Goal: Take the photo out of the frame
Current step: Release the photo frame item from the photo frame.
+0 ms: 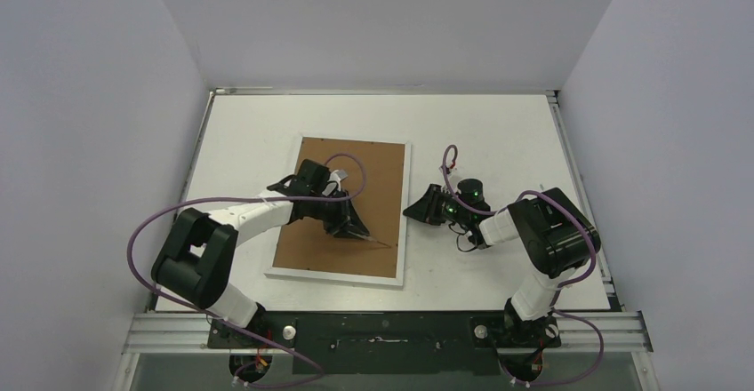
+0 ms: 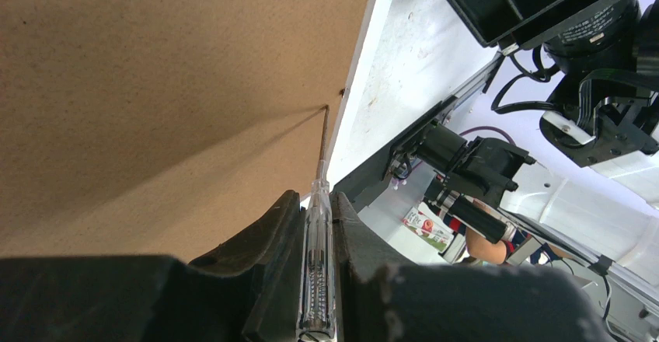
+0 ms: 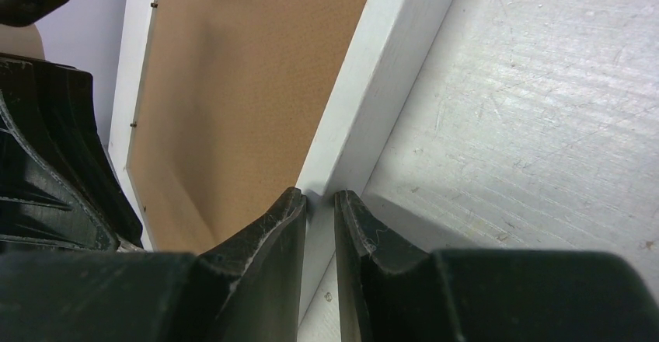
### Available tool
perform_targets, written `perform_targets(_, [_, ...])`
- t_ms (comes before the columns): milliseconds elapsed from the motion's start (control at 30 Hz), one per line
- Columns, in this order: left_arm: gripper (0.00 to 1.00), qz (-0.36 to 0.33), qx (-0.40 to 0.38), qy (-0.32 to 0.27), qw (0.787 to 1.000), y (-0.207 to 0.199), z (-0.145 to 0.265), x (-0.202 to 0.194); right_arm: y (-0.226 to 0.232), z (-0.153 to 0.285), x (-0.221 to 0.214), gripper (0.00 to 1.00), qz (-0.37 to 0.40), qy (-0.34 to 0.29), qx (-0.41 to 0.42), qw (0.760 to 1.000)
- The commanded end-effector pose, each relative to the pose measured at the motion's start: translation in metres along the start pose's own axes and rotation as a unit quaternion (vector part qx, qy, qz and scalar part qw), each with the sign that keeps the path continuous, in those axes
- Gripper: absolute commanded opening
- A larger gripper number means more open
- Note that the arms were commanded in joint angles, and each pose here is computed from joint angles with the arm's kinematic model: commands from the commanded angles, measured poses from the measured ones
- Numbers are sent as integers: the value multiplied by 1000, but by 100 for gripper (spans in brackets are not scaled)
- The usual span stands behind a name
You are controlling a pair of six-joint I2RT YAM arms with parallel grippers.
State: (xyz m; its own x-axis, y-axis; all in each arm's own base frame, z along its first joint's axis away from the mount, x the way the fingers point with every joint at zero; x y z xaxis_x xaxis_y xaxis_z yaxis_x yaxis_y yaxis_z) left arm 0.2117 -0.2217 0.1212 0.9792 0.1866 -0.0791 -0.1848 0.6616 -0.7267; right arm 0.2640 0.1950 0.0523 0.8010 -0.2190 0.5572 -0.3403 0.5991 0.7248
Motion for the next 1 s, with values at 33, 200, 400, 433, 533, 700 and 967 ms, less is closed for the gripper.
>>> perform_targets(33, [0,-9,-15,10,1000,8,-8,-1,-2,-1,-6,19,16,5,-1,1000])
perform_targets(200, [0,-1,-16,12,1000,13,-14,0,-2,-2,-6,19,16,7,0,1000])
perform_targets(400, [0,11,-25,5,1000,14,-17,3,-2,-1,-6,19,17,7,1,1000])
perform_targets(433, [0,12,-25,4,1000,14,-18,3,-2,-2,-6,19,17,7,1,1000])
perform_targets(533, [0,14,-23,5,1000,17,-19,5,-2,-1,-7,19,17,8,1,1000])
perform_targets(700, [0,19,-26,6,999,20,-21,6,-2,-1,-6,18,17,7,3,1000])
perform_targets(967, [0,19,-13,-5,1000,24,-13,11,-2,-1,-7,18,16,8,2,1000])
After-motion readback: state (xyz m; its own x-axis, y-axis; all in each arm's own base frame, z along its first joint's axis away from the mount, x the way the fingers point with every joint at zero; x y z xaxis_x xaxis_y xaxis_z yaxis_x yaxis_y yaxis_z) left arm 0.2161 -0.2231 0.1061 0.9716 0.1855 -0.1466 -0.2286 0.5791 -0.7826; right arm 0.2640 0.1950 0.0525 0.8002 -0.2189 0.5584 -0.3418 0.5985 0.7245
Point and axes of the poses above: each gripper's point midway between its finger pads, its own z axis back along the fingers, its own y axis along the line the jaws close on, x = y × z, the point moved 6 cm from there along z, back along the fingers, and after that the axes turned 2 degrees about z, right-handed, at the moved point
